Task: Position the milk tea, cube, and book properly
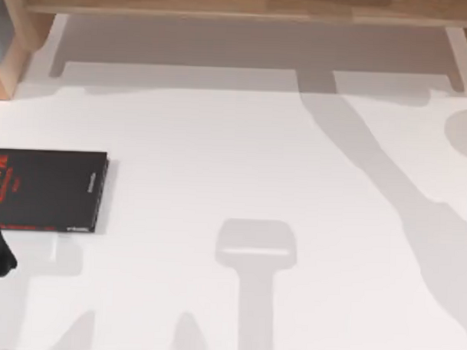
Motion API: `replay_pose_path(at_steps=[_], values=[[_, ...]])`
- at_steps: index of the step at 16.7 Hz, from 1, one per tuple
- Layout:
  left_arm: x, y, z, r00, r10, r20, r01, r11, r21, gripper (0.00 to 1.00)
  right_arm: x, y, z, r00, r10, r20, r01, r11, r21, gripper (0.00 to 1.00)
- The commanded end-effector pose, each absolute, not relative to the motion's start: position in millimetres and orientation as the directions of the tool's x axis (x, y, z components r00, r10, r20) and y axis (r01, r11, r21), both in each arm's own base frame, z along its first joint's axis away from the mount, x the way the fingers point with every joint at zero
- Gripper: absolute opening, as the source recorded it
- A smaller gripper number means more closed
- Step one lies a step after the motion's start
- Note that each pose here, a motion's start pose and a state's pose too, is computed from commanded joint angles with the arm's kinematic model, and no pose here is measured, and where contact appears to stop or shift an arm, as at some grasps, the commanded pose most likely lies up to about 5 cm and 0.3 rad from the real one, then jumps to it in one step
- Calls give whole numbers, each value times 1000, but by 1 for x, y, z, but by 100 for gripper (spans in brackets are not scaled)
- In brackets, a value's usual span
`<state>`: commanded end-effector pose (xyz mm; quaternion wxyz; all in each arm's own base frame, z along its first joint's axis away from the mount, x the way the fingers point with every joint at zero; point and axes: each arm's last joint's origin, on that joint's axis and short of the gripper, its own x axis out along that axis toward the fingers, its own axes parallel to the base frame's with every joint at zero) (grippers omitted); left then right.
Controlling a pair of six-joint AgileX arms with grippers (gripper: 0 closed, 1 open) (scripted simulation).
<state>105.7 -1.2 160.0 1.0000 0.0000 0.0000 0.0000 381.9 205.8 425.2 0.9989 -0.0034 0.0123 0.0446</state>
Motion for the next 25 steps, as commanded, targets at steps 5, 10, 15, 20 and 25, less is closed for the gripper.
replay_pose_path(at_steps=[5, 10, 15, 20, 25], values=[[106, -1, 160, 1000, 0, 0, 0, 1000, 0, 100, 303, 113, 396, 985, 133, -111, -136, 991, -18, 100], [106, -1, 160, 1000, 0, 0, 0, 1000, 0, 100, 193, 41, 319, 981, 127, -144, -129, 992, -5, 100], [106, -1, 160, 1000, 0, 0, 0, 1000, 0, 100, 122, 10, 230, 995, 74, -72, -74, 997, 4, 100], [106, -1, 160, 1000, 0, 0, 0, 1000, 0, 100, 106, 0, 171, 1000, 14, -9, -13, 1000, 1, 100], [106, -1, 160, 1000, 0, 0, 0, 1000, 0, 100, 106, -1, 160, 1000, 0, 0, 0, 1000, 0, 100]])
